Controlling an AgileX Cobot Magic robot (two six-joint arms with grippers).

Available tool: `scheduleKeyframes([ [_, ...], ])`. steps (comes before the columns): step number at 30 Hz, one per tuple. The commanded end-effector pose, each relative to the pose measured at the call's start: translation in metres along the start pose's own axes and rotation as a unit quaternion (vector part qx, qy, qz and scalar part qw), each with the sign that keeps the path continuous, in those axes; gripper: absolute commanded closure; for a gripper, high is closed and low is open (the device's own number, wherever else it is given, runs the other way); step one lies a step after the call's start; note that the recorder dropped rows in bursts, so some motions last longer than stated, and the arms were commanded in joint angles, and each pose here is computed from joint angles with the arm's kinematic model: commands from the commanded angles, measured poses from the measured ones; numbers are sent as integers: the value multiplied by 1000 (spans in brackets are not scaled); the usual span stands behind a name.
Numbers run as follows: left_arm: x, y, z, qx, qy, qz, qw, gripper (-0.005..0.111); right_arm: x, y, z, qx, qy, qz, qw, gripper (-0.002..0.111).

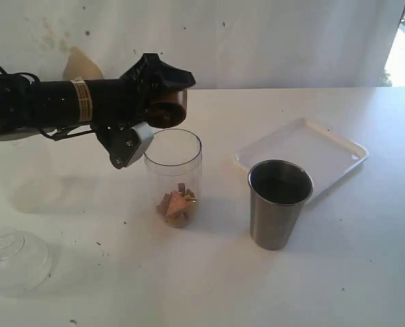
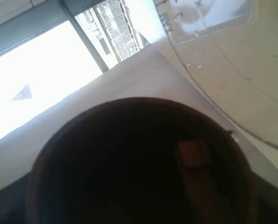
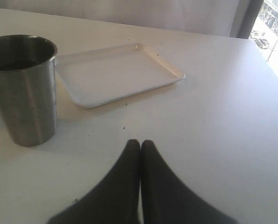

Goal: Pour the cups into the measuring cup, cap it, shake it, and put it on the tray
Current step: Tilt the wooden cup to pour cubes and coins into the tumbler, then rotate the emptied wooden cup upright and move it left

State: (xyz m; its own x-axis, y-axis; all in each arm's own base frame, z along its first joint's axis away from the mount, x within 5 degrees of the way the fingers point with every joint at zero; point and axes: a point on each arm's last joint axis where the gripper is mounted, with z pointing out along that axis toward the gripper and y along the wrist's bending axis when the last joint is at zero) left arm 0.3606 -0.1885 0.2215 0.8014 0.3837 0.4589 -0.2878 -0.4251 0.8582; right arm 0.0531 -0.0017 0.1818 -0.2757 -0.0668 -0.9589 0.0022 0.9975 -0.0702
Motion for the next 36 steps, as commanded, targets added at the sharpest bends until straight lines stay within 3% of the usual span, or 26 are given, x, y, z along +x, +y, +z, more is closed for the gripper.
scheduleKeyframes([
  [1, 0, 11, 0, -48, -4, -1, 999, 107, 0, 0, 0, 3, -6, 1, 1000, 108],
  [12, -4, 13, -1, -55, -24, 71, 996, 107, 0, 0, 0, 3, -6, 1, 1000, 108],
  [22, -9, 13, 3, -42, -25, 176, 983, 107, 0, 0, 0, 3, -6, 1, 1000, 108],
  [32, -10, 17, 3, -65, -26, 173, 982, 107, 0, 0, 0, 3, -6, 1, 1000, 108],
  [36, -8, 18, 3, -70, -16, 127, 989, 107, 0, 0, 0, 3, -6, 1, 1000, 108],
])
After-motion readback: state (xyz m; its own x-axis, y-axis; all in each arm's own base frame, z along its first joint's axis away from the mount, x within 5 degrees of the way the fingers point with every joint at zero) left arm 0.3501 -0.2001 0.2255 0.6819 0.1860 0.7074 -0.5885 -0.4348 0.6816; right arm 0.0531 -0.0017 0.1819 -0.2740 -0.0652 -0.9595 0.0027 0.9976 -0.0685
